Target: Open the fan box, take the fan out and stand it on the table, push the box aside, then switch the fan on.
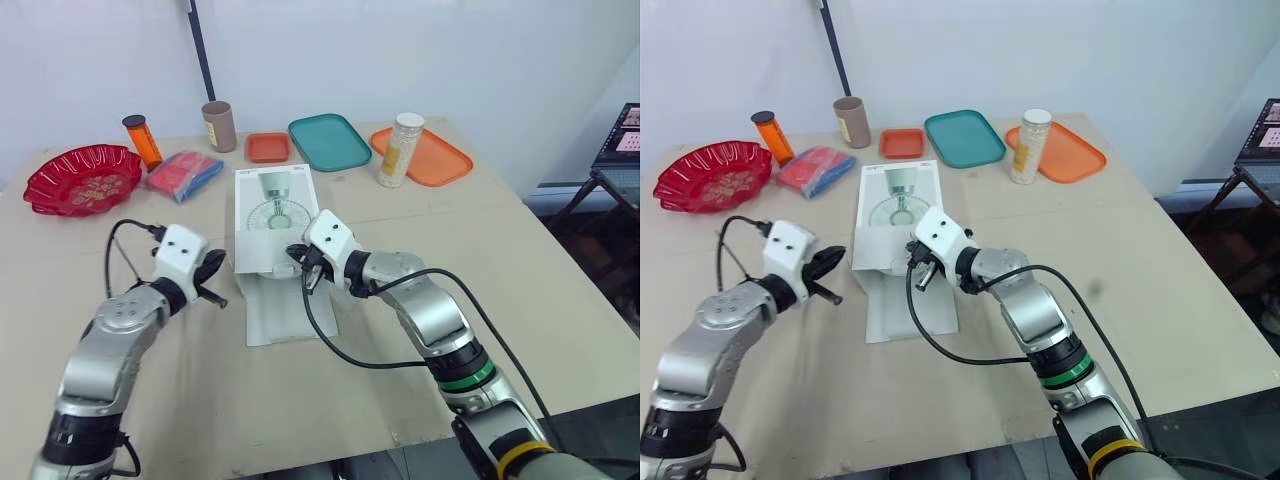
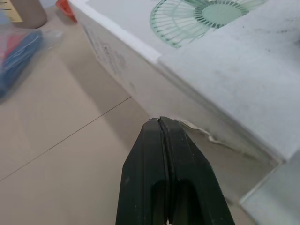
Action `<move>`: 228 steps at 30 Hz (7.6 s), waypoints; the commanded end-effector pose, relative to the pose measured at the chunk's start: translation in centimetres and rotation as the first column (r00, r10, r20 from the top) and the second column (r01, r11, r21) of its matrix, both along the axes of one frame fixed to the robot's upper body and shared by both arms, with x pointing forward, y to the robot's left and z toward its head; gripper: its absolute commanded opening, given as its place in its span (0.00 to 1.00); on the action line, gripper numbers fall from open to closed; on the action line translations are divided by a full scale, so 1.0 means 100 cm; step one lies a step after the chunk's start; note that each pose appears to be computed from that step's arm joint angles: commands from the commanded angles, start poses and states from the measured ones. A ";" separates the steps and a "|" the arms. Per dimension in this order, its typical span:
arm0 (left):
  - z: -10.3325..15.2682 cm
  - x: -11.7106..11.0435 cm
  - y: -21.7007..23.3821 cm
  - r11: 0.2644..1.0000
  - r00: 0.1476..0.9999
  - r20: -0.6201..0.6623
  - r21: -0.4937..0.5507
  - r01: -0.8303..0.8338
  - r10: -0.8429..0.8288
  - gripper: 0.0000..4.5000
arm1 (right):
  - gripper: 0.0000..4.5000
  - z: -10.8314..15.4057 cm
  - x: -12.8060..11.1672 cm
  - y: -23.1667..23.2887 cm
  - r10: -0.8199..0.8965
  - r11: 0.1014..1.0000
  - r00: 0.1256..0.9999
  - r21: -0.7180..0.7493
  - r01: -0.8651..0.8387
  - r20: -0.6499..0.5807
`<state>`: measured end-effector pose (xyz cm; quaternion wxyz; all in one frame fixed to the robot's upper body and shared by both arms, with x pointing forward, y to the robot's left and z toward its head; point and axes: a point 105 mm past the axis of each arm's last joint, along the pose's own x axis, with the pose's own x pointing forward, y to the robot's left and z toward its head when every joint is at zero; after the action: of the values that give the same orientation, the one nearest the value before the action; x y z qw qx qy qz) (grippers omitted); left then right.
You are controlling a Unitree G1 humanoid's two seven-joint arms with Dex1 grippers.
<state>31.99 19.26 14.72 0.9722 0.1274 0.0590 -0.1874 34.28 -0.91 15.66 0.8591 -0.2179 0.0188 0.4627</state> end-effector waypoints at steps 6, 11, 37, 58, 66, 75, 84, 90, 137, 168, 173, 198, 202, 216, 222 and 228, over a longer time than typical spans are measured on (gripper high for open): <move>0.028 -0.014 0.004 1.000 0.996 0.082 0.004 0.019 -0.020 0.00 | 0.01 -0.021 -0.002 -0.002 -0.013 0.999 0.998 -0.037 0.011 -0.064; 0.031 -0.027 0.001 0.999 0.996 0.079 -0.020 0.039 -0.038 0.00 | 0.01 -0.016 0.000 -0.003 -0.029 0.999 0.999 -0.019 0.028 -0.045; 0.025 -0.094 -0.033 0.925 0.987 -0.033 -0.355 0.137 -0.159 0.00 | 0.01 -0.009 0.011 0.005 -0.024 1.000 0.999 -0.004 0.024 -0.039; -0.027 -0.075 -0.057 0.680 0.957 -0.273 -0.720 -0.138 -0.095 0.00 | 0.01 -0.013 0.009 0.006 -0.027 0.999 0.999 -0.029 0.026 -0.040; -0.024 -0.078 -0.069 0.590 0.947 -0.302 -0.786 -0.182 -0.110 0.00 | 0.01 -0.012 0.008 0.006 -0.024 0.999 0.999 -0.033 0.023 -0.036; -0.031 -0.068 -0.074 0.554 0.928 -0.359 -0.795 -0.247 -0.101 0.63 | 0.00 -0.014 0.006 0.007 -0.020 0.999 0.999 -0.036 0.018 -0.040; -0.035 -0.052 -0.083 0.512 0.922 -0.373 -0.815 -0.271 -0.106 0.63 | 0.00 -0.015 0.005 0.004 -0.025 0.999 0.999 -0.048 0.024 -0.038; -0.041 -0.042 -0.087 0.519 0.921 -0.381 -0.806 -0.285 -0.085 0.63 | 0.00 -0.015 0.006 0.004 -0.026 0.998 0.999 -0.055 0.024 -0.035; -0.042 -0.027 -0.103 0.440 0.943 -0.329 -0.855 -0.276 -0.047 0.63 | 0.00 -0.015 0.007 0.006 -0.011 0.998 0.999 -0.068 0.009 -0.031; -0.035 -0.024 -0.106 0.422 0.958 -0.280 -0.877 -0.230 -0.060 0.63 | 0.00 -0.015 0.008 0.007 0.004 0.997 1.000 -0.080 -0.005 -0.010; -0.039 -0.027 -0.107 0.441 0.956 -0.287 -0.867 -0.233 -0.061 0.63 | 0.00 -0.016 0.009 0.006 0.004 0.997 1.000 -0.083 -0.005 -0.009; -0.013 -0.019 -0.111 0.239 0.979 -0.181 -0.959 -0.154 -0.094 0.63 | 0.00 -0.016 0.008 0.006 0.019 0.995 1.000 -0.098 -0.019 0.002; -0.018 -0.011 -0.113 0.232 0.976 -0.205 -0.955 -0.183 -0.076 0.63 | 0.00 -0.017 0.009 0.006 0.017 0.995 1.000 -0.100 -0.016 0.003; -0.024 -0.008 -0.130 0.260 0.968 -0.222 -0.948 -0.186 -0.117 0.63 | 0.00 -0.016 0.011 0.007 0.014 0.995 1.000 -0.102 -0.012 0.012; -0.023 -0.005 -0.130 0.237 0.970 -0.217 -0.954 -0.186 -0.112 0.63 | 0.00 -0.016 0.011 0.006 0.012 0.995 1.000 -0.102 -0.010 0.015; -0.021 -0.003 -0.136 0.230 0.969 -0.205 -0.958 -0.170 -0.136 0.63 | 0.00 -0.016 0.011 0.006 0.012 0.995 1.000 -0.102 -0.010 0.015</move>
<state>31.46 7.87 10.88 0.8563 -0.4855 0.0680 -0.1626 35.66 -0.44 15.79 0.8512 -0.2650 0.0039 0.4530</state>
